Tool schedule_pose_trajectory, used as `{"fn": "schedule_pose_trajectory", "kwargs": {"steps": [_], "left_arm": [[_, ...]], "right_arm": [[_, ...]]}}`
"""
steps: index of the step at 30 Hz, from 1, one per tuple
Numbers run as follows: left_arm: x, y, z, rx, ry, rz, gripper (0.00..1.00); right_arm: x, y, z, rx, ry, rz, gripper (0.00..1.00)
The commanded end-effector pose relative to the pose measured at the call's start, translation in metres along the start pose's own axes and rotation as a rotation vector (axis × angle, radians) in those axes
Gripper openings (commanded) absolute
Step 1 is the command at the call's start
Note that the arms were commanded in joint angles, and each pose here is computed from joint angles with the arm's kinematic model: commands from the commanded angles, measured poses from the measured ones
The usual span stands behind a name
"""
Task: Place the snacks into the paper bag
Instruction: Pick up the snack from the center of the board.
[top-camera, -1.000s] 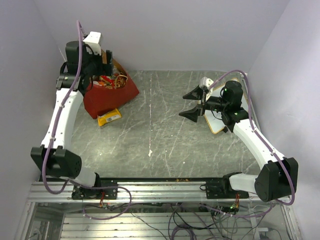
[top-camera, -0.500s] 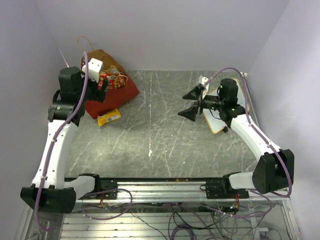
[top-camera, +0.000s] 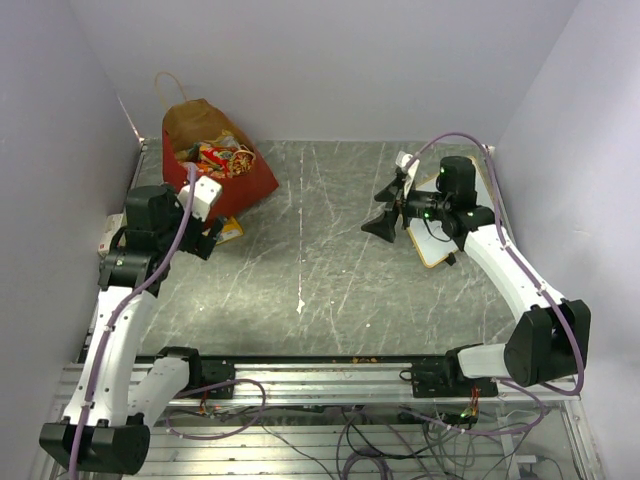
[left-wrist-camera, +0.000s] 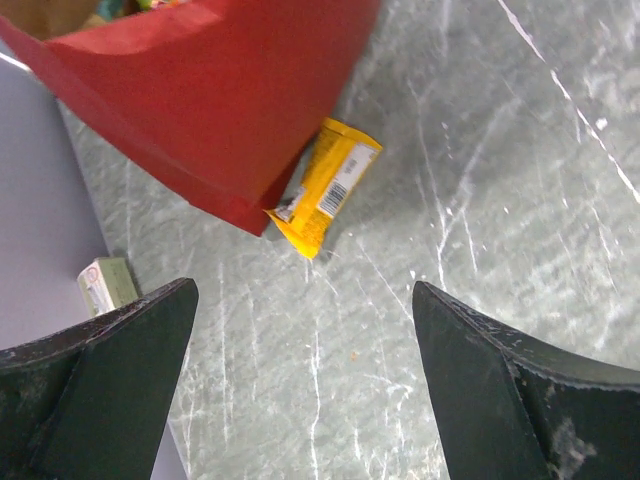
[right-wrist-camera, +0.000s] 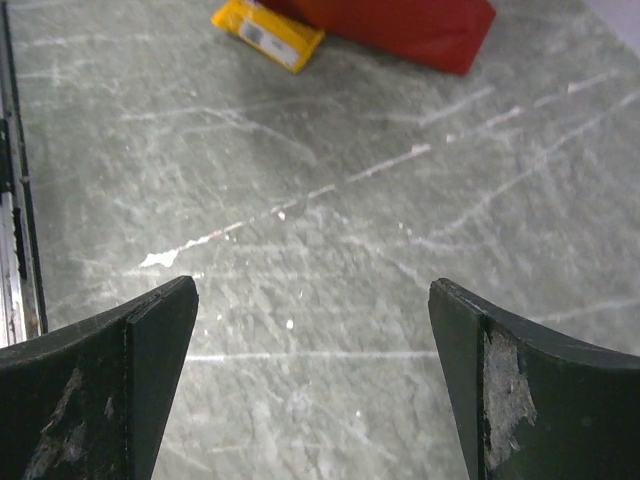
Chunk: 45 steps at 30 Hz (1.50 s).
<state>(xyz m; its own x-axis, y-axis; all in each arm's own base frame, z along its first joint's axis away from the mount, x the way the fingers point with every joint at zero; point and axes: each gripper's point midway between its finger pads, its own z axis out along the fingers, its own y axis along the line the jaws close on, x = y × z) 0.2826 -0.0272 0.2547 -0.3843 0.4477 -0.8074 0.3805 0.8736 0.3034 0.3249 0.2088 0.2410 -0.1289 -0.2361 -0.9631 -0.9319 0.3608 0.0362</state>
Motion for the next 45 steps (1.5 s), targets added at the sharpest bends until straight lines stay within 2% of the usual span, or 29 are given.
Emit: {"fn": "schedule_pose_trajectory", "kwargs": {"steps": [1,6,14,21,32,39,45], "left_arm": [[0.012,-0.023,-0.005,0.122,-0.006,0.083,0.99],[0.038,-0.036,0.002,0.189,0.045,0.169,1.00],[0.084,-0.018,0.045,0.049,0.190,0.057,0.96],[0.124,-0.015,0.077,0.028,0.258,-0.002,0.95],[0.148,0.009,0.100,0.063,0.288,-0.274,0.90],[0.144,0.013,0.112,0.127,0.278,-0.455,0.84],[0.159,0.016,0.122,0.150,0.288,-0.598,0.78]], "right_arm": [[0.034,0.000,-0.012,0.067,0.123,0.050,1.00],[0.041,0.008,-0.024,0.104,0.093,0.028,1.00],[0.028,0.008,-0.040,0.123,0.039,0.012,1.00],[0.027,0.011,-0.039,0.106,0.027,0.019,1.00],[0.034,0.010,-0.036,0.099,0.039,0.040,1.00],[0.039,0.010,-0.033,0.082,0.045,0.060,1.00],[0.043,0.009,-0.032,0.083,0.052,0.068,1.00]]}}
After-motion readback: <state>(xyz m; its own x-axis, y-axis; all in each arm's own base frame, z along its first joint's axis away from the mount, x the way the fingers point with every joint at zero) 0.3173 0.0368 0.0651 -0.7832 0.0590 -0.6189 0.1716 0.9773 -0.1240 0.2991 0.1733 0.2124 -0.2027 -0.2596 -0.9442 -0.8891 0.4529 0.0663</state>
